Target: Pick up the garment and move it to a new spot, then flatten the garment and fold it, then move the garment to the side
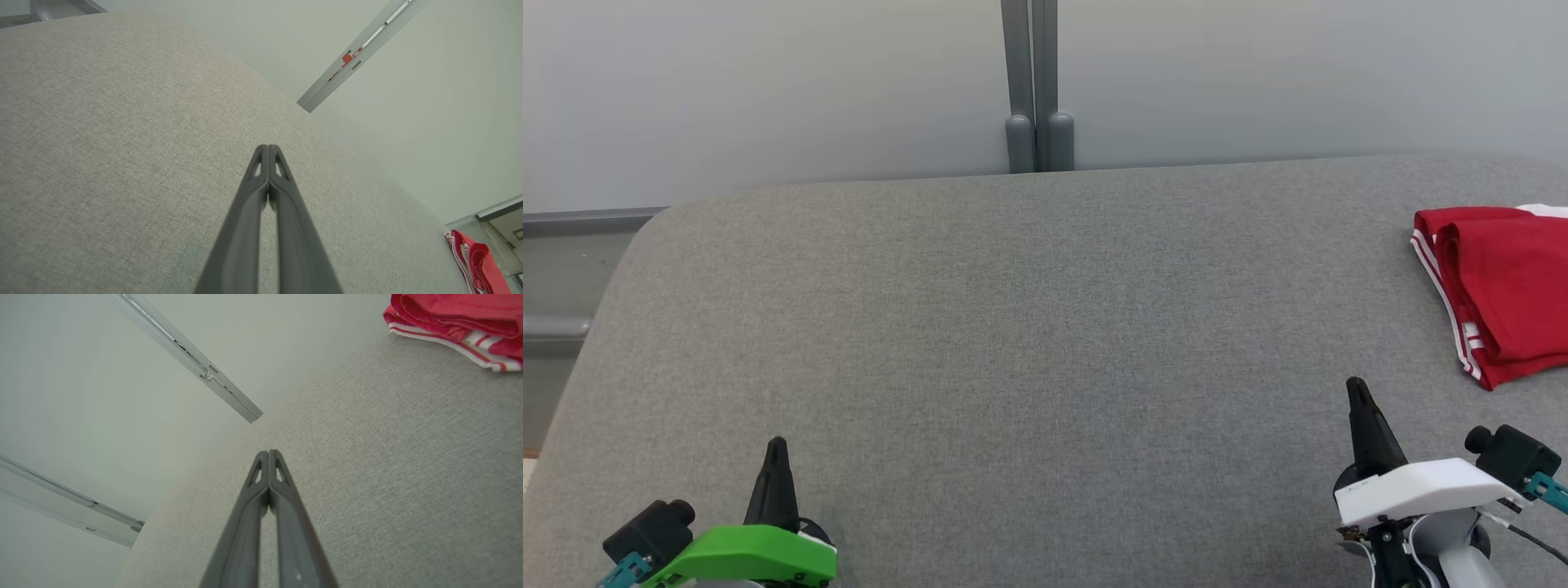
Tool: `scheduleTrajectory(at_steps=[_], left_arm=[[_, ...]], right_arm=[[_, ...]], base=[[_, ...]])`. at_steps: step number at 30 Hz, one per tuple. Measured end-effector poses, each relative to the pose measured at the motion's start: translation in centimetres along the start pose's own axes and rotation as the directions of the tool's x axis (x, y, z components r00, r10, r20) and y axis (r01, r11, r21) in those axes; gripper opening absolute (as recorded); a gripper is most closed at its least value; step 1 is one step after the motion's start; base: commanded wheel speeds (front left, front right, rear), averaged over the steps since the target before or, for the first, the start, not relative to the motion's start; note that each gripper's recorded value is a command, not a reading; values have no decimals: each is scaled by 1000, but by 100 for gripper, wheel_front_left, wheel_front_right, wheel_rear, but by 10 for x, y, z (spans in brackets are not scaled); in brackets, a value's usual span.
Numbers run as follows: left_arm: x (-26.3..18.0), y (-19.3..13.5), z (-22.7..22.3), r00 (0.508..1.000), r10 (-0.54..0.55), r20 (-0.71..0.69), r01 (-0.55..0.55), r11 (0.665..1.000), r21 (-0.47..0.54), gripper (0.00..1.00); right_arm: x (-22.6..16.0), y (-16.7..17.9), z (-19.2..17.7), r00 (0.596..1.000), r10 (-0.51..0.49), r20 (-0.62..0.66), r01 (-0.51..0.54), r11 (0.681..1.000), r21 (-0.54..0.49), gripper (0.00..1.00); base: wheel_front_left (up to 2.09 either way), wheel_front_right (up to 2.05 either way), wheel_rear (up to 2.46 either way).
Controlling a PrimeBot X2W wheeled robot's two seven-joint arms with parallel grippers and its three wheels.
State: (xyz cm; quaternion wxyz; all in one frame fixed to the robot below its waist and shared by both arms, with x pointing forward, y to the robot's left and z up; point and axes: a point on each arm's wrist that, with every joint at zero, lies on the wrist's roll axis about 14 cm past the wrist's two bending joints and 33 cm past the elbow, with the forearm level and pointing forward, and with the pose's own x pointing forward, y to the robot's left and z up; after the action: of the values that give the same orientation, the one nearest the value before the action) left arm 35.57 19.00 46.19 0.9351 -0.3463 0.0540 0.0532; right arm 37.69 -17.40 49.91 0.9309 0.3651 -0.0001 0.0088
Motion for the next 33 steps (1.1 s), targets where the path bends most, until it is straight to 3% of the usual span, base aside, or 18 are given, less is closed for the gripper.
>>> scheduleTrajectory(at_steps=[17,33], left_arm=[[7,-2,7,1000,-7,-6,5,977,-213,0],[12,-7,14,1000,-28,-3,25,925,-379,0]], right_arm=[[4,-6,5,1000,-27,-5,28,979,202,0],[5,-11,8,999,-41,-14,43,931,361,0]], base=[[0,0,0],[0,0,0]])
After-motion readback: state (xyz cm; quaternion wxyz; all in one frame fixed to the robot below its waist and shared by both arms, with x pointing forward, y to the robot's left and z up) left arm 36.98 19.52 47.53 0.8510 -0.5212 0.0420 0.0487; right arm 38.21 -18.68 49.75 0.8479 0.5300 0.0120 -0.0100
